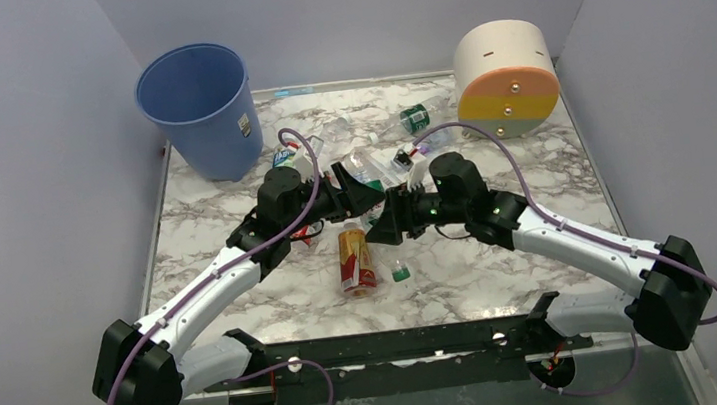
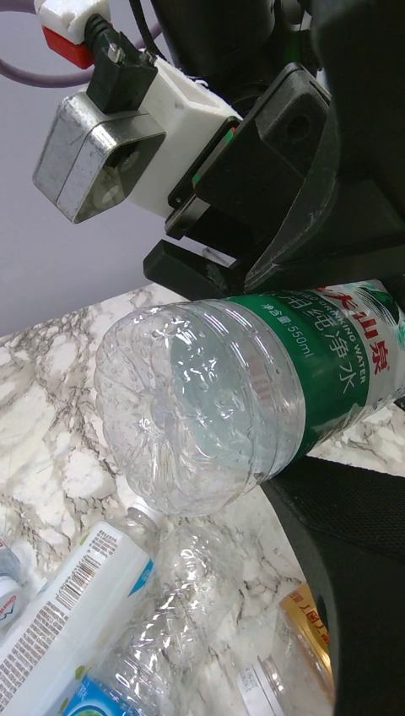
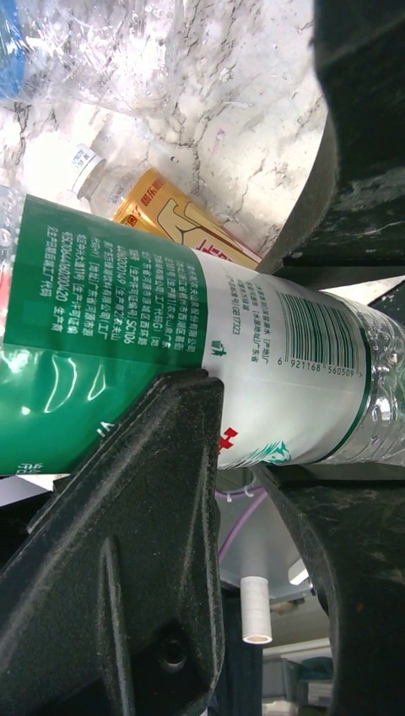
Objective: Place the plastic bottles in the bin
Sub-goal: Pick up the plastic bottle at the center of the board.
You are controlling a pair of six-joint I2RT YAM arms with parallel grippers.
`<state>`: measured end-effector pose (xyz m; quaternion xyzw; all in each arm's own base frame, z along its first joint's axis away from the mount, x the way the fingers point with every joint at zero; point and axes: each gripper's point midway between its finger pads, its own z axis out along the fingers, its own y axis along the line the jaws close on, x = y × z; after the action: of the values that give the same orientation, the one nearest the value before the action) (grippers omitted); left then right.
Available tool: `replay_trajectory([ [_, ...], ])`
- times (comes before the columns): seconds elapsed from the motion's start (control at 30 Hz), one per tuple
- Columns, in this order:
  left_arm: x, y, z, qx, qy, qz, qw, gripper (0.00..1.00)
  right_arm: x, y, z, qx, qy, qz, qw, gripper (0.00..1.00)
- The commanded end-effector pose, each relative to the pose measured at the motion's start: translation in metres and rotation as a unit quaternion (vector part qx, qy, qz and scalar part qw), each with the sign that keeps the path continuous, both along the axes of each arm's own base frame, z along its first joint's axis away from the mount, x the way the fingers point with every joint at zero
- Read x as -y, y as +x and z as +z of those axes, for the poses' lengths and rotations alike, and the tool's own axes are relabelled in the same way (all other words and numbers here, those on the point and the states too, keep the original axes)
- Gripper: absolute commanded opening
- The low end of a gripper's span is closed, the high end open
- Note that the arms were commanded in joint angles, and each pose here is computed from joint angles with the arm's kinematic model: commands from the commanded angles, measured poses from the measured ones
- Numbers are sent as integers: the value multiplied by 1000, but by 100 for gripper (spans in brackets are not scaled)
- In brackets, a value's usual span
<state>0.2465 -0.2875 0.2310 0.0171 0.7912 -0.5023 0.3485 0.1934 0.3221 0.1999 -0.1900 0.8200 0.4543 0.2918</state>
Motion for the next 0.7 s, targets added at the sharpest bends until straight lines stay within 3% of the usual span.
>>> replay_trajectory([
  [0.0,2,-3,9,21,-7,-8,1000,61,-8,5,10,10,14,-3,1000,65],
  [0.47,0,2,5,21,2,-3,1000,55,-6,3,10,5,10,-4,1000,77],
  [0.53,-1,3,5,22,6,0,1000,55,-3,3,13,10,6,-9,1000,81],
  [0.57,-2,4,5,22,7,1,1000,55,-1,4,14,13,3,-12,1000,87],
  [0.6,-2,4,5,22,7,1,1000,55,1,4,16,16,2,-15,1000,99],
  [0.67,-3,5,4,22,9,3,1000,55,5,3,21,21,2,-19,1000,100],
])
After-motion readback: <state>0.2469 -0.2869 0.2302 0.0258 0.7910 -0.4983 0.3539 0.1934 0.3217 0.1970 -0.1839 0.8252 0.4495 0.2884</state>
